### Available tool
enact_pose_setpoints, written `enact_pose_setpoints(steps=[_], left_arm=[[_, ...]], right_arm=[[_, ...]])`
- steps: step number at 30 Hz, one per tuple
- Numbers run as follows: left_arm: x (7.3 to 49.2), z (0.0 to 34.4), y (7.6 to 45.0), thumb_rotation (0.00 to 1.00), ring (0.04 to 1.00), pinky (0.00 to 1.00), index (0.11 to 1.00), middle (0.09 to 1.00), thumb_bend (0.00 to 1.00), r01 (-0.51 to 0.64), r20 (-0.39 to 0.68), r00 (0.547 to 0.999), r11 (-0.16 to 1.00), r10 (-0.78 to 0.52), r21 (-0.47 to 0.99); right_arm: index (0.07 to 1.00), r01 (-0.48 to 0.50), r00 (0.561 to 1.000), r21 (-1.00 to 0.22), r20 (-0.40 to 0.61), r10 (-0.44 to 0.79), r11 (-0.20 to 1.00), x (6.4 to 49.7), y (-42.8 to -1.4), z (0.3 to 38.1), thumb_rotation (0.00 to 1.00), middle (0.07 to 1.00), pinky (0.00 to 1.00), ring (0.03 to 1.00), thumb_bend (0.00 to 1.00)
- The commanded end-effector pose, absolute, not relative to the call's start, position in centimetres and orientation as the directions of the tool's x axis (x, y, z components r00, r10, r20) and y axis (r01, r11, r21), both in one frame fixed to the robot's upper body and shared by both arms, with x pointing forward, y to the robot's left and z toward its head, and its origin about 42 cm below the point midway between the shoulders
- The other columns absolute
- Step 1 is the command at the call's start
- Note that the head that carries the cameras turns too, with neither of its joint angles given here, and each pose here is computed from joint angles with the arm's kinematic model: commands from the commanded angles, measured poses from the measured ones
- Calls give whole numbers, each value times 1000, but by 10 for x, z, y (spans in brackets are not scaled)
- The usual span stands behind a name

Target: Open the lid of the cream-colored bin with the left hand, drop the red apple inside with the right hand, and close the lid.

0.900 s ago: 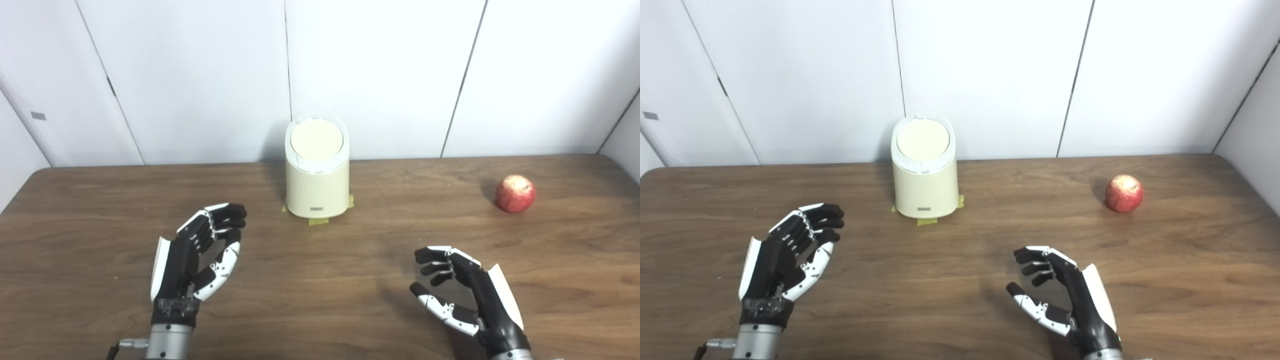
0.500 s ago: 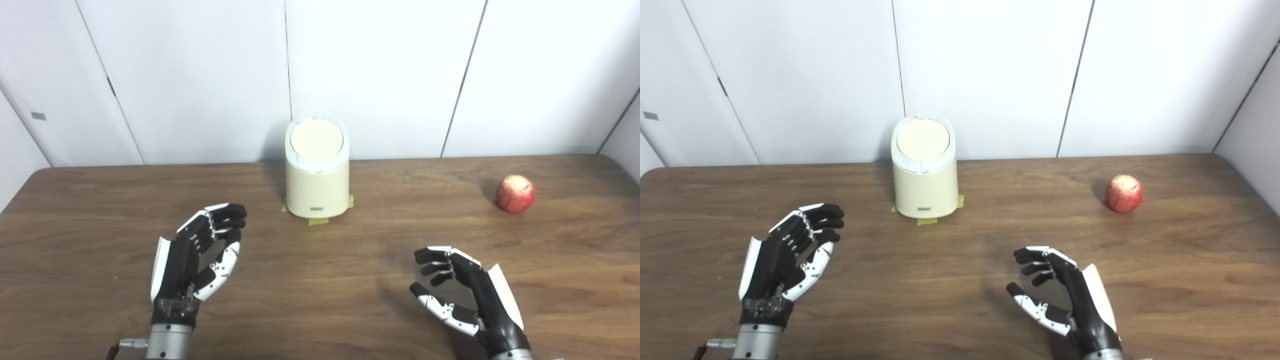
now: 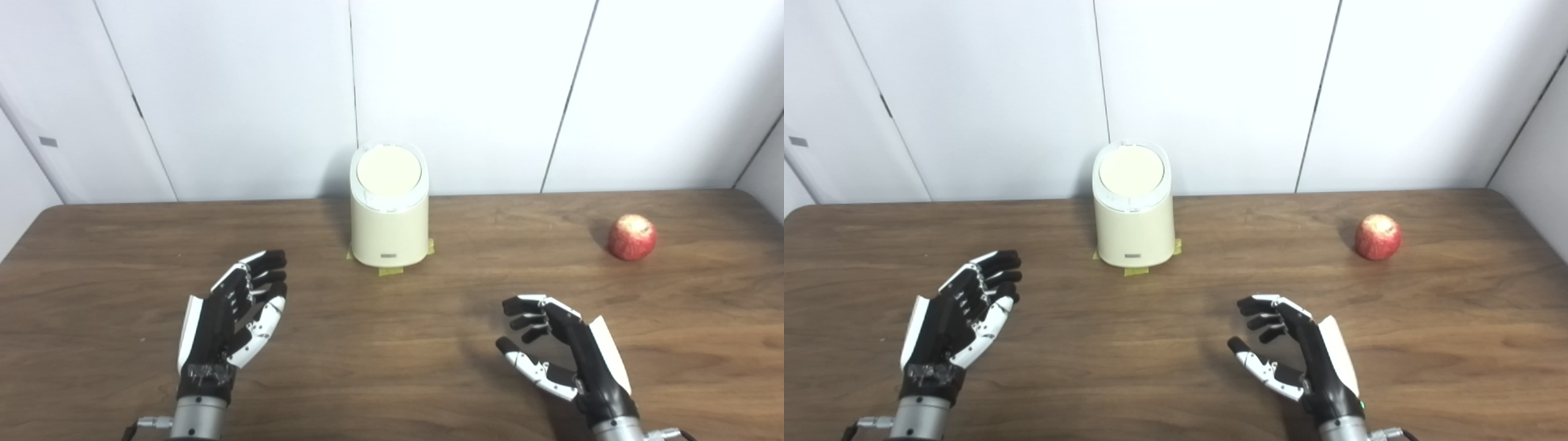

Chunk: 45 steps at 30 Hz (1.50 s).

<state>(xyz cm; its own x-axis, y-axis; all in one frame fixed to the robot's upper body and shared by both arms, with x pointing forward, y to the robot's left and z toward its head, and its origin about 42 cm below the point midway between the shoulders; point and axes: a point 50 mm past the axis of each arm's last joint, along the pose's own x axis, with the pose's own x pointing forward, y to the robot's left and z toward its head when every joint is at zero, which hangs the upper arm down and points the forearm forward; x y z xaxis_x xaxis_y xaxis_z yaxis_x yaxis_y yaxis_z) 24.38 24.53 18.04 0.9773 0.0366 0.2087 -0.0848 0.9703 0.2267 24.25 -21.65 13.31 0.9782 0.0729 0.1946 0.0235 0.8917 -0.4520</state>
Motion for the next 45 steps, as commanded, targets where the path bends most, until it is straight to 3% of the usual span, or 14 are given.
enact_pose_setpoints(steps=[1,3,7,10,14,19,24,30,35,45], left_arm=[[245,194,253,584,800,698,822,815,462,-83,240,971,951,10,297],[259,205,251,679,837,739,864,851,528,-74,250,968,942,-10,327],[282,226,241,761,871,786,898,890,622,-79,267,963,907,-38,415],[299,246,231,755,924,852,948,935,650,-75,273,961,892,-56,446],[326,267,219,716,969,895,993,988,606,-59,276,958,884,-81,465],[352,286,206,714,998,911,1000,1000,595,-55,270,957,847,-106,529],[375,301,190,702,1000,922,1000,1000,658,-64,276,953,805,-126,589],[398,322,167,621,993,888,1000,1000,691,-114,304,945,749,-121,652],[412,329,147,487,984,837,1000,1000,654,-156,321,940,692,-115,705],[442,326,119,388,989,979,990,1000,640,-177,312,944,634,-107,753]], right_arm=[[638,61,951,-418,301,75,907,252,-206,149,250,651,487,597,250],[637,60,950,-423,302,78,904,253,-206,149,228,647,483,596,248],[639,55,949,-417,304,82,907,254,-207,147,216,648,476,594,250],[642,54,951,-421,297,81,906,255,-207,145,212,640,462,581,252],[639,56,951,-428,297,82,902,256,-205,144,194,633,461,577,248],[638,59,952,-422,296,77,905,257,-204,143,187,631,427,552,248],[639,59,952,-432,295,80,900,258,-203,142,181,642,459,579,244],[639,45,951,-427,294,92,903,259,-201,141,146,599,371,495,244],[640,49,953,-434,289,88,899,260,-202,140,147,611,400,530,255],[639,39,955,-442,280,96,896,260,-203,137,149,646,479,598,255]])
